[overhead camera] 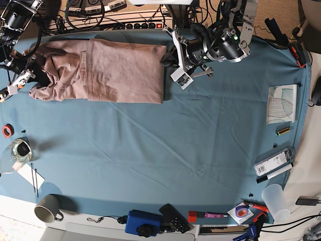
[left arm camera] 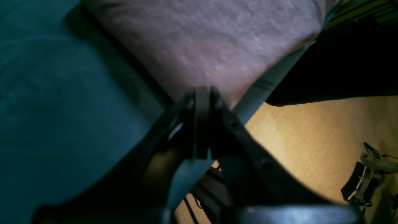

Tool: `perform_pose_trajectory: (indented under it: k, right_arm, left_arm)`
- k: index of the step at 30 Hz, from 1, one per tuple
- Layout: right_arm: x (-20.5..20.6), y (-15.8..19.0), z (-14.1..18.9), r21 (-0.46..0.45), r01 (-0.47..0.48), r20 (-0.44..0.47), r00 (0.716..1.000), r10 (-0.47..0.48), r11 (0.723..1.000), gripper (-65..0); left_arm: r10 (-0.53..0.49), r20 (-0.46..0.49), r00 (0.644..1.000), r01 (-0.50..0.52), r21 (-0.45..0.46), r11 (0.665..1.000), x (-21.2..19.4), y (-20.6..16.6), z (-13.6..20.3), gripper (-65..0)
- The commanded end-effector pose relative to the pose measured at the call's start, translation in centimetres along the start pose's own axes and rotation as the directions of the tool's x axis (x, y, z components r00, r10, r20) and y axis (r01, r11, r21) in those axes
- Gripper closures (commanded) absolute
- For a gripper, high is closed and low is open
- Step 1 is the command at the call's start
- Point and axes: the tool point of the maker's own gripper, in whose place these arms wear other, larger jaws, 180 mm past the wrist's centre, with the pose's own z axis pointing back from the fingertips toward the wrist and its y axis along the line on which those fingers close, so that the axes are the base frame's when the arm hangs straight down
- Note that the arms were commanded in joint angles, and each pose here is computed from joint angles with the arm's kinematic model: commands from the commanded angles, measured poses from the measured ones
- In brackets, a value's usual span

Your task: Fold the T-shirt properly

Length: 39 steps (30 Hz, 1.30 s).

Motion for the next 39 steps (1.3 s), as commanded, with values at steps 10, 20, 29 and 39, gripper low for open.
perform_pose_trajectory:
  k: [10, 20, 29, 39]
  right_arm:
    - [5.0, -0.6, 3.9, -0.238, -0.232, -0.009, 0.972, 0.236, 0.943, 0.0]
    - [7.5, 0.0, 7.0, -0.287, -0.241, 0.096, 0.956, 0.278, 0.927, 0.0]
    - [6.8, 0.7, 6.6, -0.241, -0.238, 0.084, 0.961, 0.265, 0.941, 0.0]
    - [7.3, 1.3, 6.8, -0.218, -0.242, 0.107, 0.957, 0.269, 0.946, -25.5]
  left_arm:
    - [0.041, 0.025, 0.999, -0.042, 0.01, 0.999, 0.8, -0.4, 0.6, 0.0]
    - [-0.045, 0.075, 0.996, 0.037, 0.11, 0.993, 1.7, -1.9, 4.2, 0.0]
    - [-0.032, 0.061, 0.998, 0.024, 0.129, 0.991, 0.5, -2.5, 4.9, 0.0]
    - [-0.032, 0.061, 0.998, 0.024, 0.129, 0.991, 0.5, -2.5, 4.9, 0.0]
